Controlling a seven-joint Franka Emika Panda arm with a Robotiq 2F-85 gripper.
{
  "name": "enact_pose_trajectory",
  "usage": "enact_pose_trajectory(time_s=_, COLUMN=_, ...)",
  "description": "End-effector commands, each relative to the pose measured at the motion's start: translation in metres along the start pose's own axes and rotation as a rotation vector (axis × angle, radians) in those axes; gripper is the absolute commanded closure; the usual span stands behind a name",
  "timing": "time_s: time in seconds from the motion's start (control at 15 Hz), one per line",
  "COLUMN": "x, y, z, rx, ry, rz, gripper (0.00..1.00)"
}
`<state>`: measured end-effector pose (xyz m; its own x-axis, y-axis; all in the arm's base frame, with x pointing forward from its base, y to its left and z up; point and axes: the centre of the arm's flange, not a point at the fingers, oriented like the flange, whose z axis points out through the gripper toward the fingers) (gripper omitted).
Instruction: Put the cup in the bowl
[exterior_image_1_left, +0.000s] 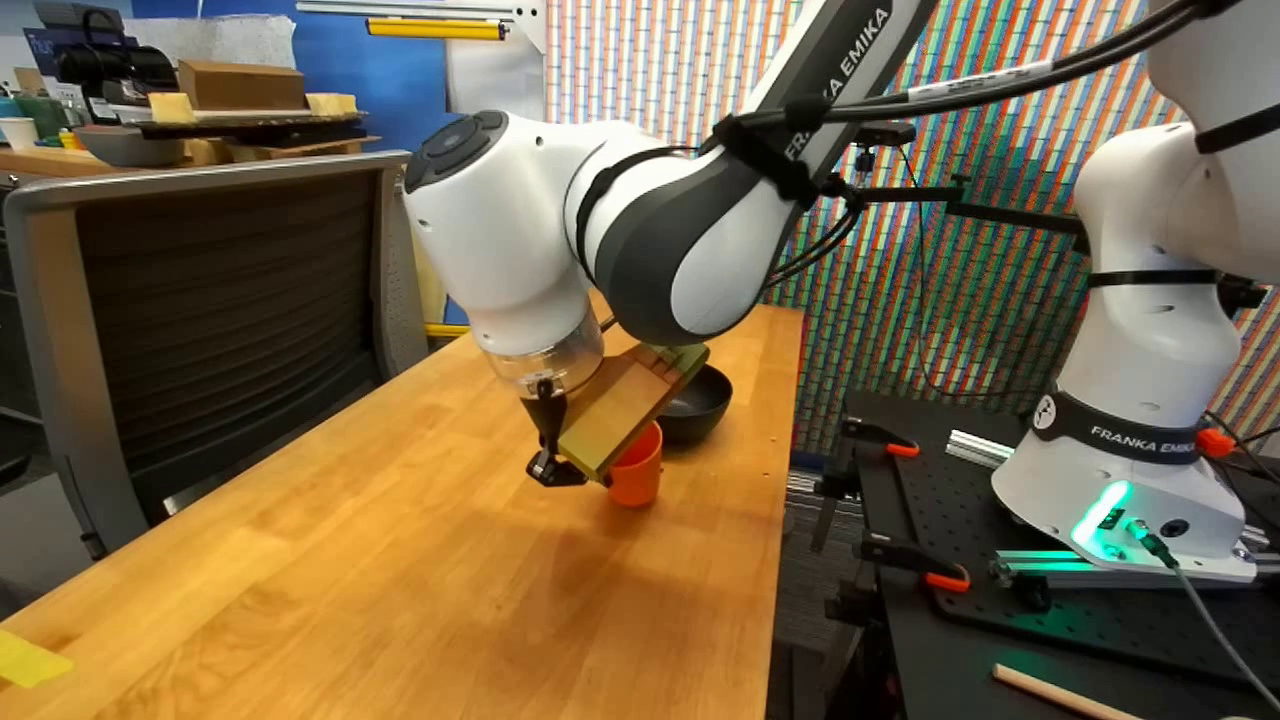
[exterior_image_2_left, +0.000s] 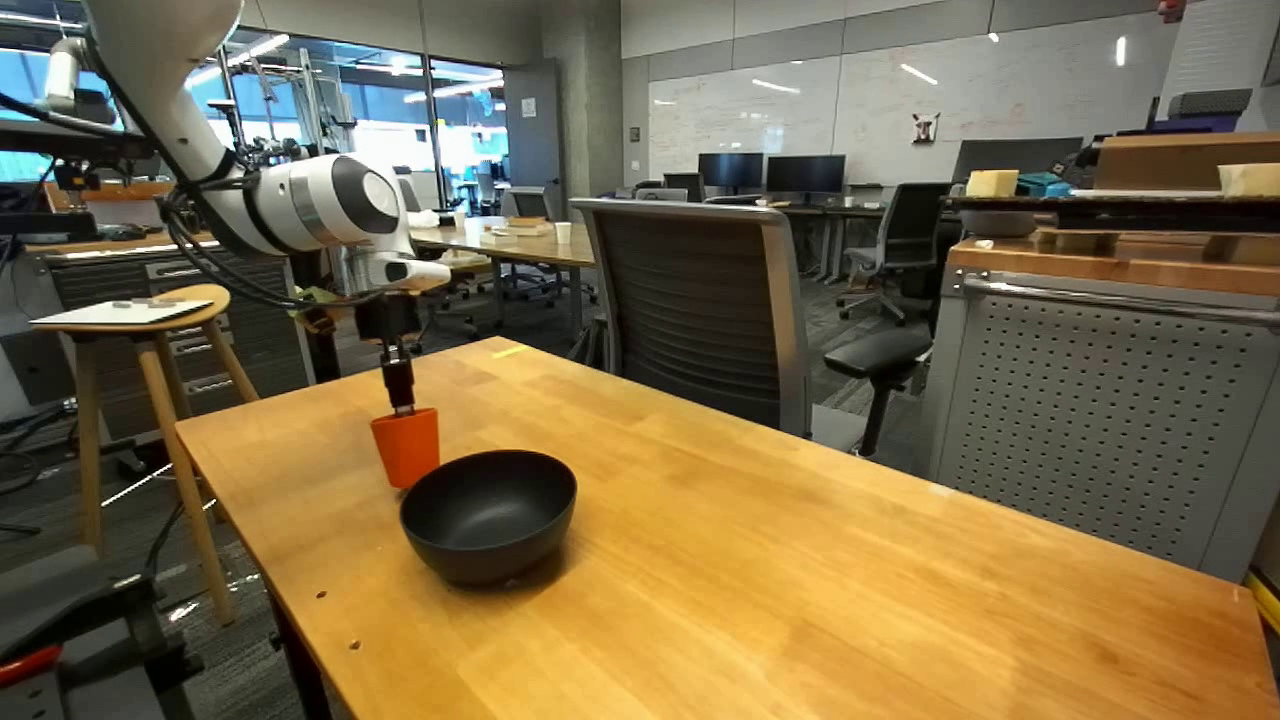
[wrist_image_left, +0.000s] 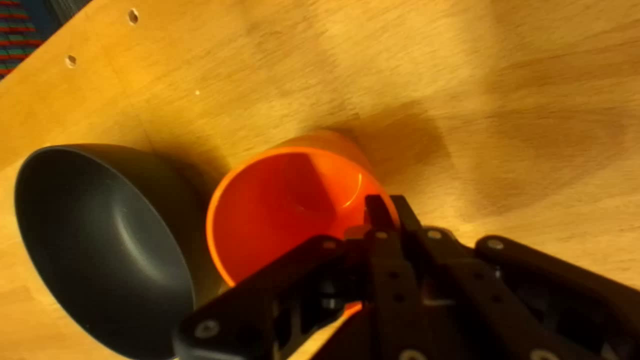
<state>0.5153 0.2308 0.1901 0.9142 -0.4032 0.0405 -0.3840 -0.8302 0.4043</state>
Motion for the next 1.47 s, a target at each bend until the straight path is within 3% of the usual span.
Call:
enact_pose_trajectory(time_s=0.0, x=0.031, y=0.021, z=-0.048, rx=-0.004, ry=0.058, rz=0.051, gripper=0.92)
enact_pose_trajectory(time_s=0.27, x=0.085, y=0.047, z=-0.105, rx=-0.019, ry=0.236, rz=0.135, gripper=0.91)
enact_pose_trajectory(time_s=0.4, x=0.108, y=0.066, z=-0.116, rx=-0.056, ry=0.311, rz=0.186, gripper=0.92)
enact_pose_trajectory(time_s=0.53, x=0.121, y=0.086, z=-0.113, rx=-0.113, ry=0.332, rz=0.237, gripper=0.91)
enact_pose_trajectory(time_s=0.67, x=0.124, y=0.108, z=-0.103, rx=-0.190, ry=0.309, rz=0.289, gripper=0.91)
enact_pose_trajectory(time_s=1.0, x=0.119, y=0.147, z=-0.070, rx=-0.352, ry=0.160, rz=0.379, gripper=0.92)
enact_pose_trajectory(time_s=1.2, x=0.110, y=0.144, z=-0.051, rx=-0.374, ry=0.079, rz=0.377, gripper=0.92)
enact_pose_trajectory(time_s=1.4, x=0.095, y=0.129, z=-0.030, rx=-0.340, ry=0.005, rz=0.359, gripper=0.92)
